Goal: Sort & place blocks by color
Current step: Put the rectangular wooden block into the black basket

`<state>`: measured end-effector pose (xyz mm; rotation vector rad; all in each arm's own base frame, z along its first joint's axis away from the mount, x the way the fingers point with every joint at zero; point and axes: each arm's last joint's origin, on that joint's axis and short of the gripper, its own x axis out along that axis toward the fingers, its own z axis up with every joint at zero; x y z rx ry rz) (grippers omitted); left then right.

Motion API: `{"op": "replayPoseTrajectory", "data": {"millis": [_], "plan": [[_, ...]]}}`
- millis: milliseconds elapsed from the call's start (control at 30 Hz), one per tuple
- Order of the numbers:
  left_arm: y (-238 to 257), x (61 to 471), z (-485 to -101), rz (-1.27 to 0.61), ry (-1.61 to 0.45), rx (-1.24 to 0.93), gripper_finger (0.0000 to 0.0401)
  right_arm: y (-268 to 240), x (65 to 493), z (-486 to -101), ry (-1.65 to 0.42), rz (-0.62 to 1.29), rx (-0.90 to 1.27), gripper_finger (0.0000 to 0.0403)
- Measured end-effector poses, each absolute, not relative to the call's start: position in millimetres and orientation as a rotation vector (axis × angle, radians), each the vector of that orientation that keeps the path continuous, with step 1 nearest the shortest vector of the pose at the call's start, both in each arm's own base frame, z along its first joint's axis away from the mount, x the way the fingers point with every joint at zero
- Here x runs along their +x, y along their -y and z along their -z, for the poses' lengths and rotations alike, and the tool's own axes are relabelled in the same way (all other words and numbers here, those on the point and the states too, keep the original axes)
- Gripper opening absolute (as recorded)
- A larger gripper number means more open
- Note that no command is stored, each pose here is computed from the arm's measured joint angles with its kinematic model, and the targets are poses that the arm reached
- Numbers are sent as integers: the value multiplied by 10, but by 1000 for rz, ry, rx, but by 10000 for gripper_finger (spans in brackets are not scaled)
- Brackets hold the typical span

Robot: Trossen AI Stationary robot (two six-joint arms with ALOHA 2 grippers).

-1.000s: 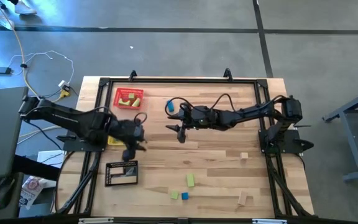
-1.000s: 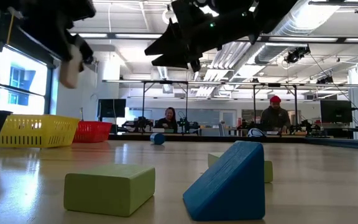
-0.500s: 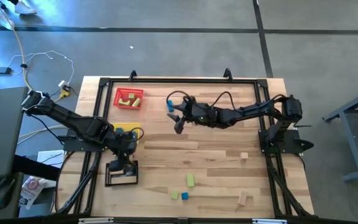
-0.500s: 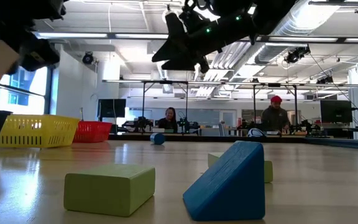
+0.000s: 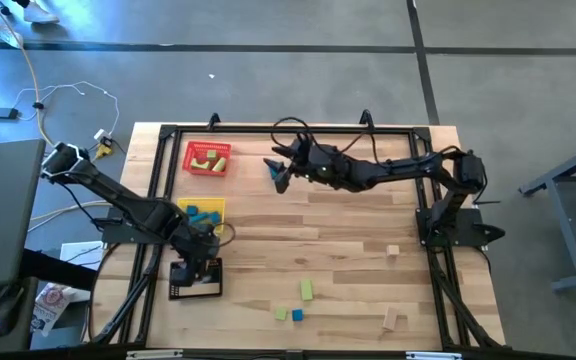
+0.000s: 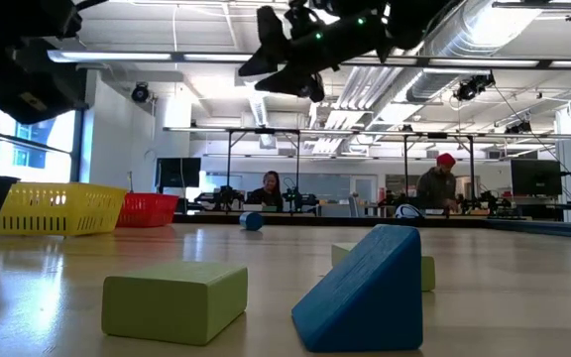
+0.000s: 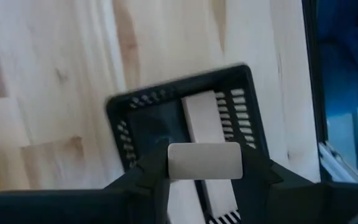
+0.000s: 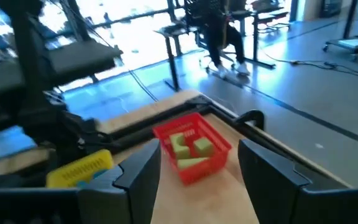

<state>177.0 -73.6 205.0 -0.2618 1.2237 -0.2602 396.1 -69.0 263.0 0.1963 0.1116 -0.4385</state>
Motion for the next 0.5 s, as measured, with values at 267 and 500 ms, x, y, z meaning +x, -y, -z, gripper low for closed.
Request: {"op": "replayPoseTrajectory", "data": {"millis": [267,500], "plan": [[756,1816,-1960,252,-1280,-257,121,902,4140,-2654,-270,568,221,200],[757,1824,-1928,242,-1302,-252,143,1110,4328,-2452,-423,626,303,200]]}}
